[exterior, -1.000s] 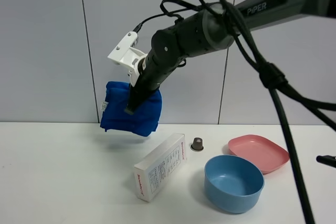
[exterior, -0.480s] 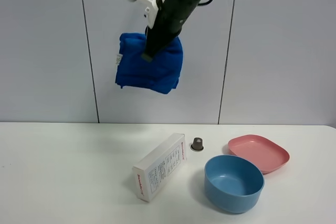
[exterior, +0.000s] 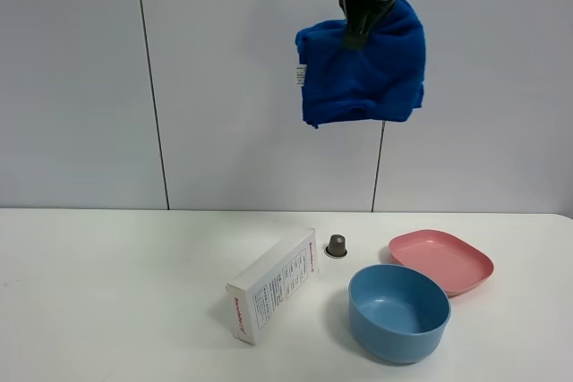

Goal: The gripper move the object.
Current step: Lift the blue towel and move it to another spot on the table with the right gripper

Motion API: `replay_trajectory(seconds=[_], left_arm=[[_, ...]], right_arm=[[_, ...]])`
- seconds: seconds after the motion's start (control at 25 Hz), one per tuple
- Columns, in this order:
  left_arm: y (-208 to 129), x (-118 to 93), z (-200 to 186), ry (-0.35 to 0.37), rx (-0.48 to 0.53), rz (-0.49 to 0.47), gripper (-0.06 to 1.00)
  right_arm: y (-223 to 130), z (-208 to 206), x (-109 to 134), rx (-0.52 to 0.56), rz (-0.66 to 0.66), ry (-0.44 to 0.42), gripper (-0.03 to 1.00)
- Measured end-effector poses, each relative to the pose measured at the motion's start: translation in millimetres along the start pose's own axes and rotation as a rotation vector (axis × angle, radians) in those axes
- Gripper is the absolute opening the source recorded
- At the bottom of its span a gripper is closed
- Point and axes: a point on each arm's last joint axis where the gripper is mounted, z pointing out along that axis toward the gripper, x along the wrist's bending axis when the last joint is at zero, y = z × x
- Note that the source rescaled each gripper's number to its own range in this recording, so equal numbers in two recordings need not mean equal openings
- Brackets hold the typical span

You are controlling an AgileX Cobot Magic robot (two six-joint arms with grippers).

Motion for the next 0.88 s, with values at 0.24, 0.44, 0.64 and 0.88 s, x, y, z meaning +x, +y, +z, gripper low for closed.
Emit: replay_trajectory(seconds=[0.24,0.44,0.64,0.88], left_arm=[[0.0,0.0,0.0,0.000,0.000,0.000,1.00],[0.0,0.0,0.0,0.000,0.000,0.000,1.00],[0.0,0.0,0.0,0.000,0.000,0.000,1.00],[0.0,0.0,0.0,0.000,0.000,0.000,1.00]], right_arm=[[-23.7,-1.9,-2.6,0.133,0.050,0.086,0.00],[-43.7,1.6,-2.5,0.188,0.080,0.086,0.00],[-87.9,4.9,20.2,0.174,0.056,0.080,0.00],[-134.0,26.9,48.1,-0.047,0.074,-0.023,0.00]])
